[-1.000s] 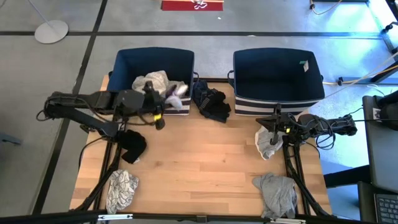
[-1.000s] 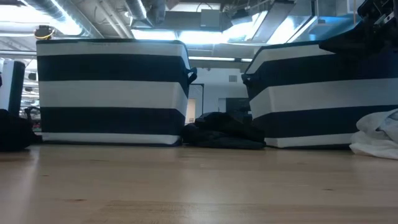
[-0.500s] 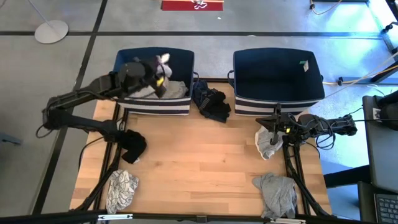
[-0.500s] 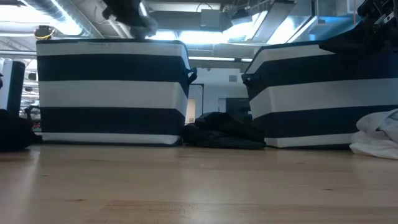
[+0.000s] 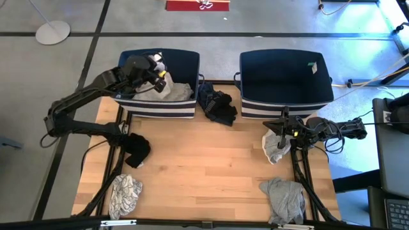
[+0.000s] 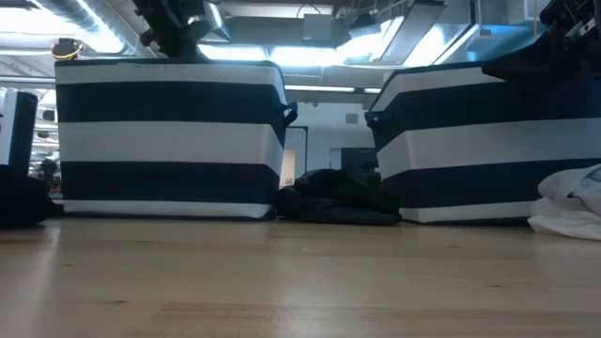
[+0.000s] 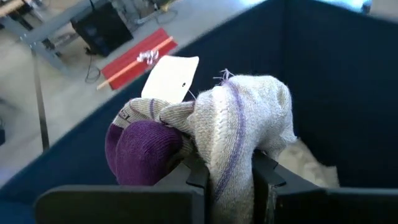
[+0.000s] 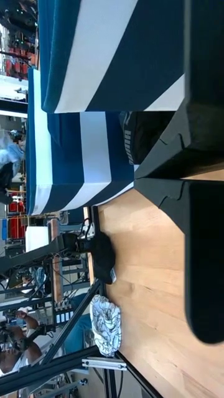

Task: Sort clothes
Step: Put the gray socks into the left blue bin, then put the white shirt into the left blue bin

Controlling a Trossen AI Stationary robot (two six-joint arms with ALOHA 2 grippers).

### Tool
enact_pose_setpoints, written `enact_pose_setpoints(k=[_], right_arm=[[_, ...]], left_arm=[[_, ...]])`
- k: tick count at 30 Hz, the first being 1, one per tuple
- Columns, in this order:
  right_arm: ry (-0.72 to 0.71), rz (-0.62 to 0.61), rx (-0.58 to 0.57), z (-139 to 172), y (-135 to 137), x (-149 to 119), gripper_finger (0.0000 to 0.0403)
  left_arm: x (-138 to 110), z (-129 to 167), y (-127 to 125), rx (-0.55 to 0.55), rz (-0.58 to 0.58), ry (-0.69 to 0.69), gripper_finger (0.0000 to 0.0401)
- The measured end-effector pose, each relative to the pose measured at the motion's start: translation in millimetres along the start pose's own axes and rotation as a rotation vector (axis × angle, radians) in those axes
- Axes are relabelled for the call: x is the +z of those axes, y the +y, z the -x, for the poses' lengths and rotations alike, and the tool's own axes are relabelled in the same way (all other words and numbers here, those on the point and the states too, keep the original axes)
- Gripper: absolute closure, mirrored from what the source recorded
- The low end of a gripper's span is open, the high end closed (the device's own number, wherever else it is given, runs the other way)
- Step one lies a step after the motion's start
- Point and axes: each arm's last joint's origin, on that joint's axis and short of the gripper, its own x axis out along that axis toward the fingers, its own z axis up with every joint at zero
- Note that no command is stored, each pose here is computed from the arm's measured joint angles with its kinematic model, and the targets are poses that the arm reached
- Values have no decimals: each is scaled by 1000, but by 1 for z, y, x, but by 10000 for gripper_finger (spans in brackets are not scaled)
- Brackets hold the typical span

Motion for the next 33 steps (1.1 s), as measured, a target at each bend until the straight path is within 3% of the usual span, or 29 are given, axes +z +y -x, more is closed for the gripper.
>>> enact_pose_setpoints(k=[7,19,25,33], right_arm=[[0,1,0,0,0,0,395],[1,2,0,0,0,0,395],[1,2,1,0,0,0,395],[1,2,1,0,0,0,395]], left_arm=[[-7,-15,-1,7,-30,110,340],[-20,-35,-13,-1,-102,287,206],[-17,-24,-7,-20,-84,255,177],[-7,6,0,-66,-75,148,175]])
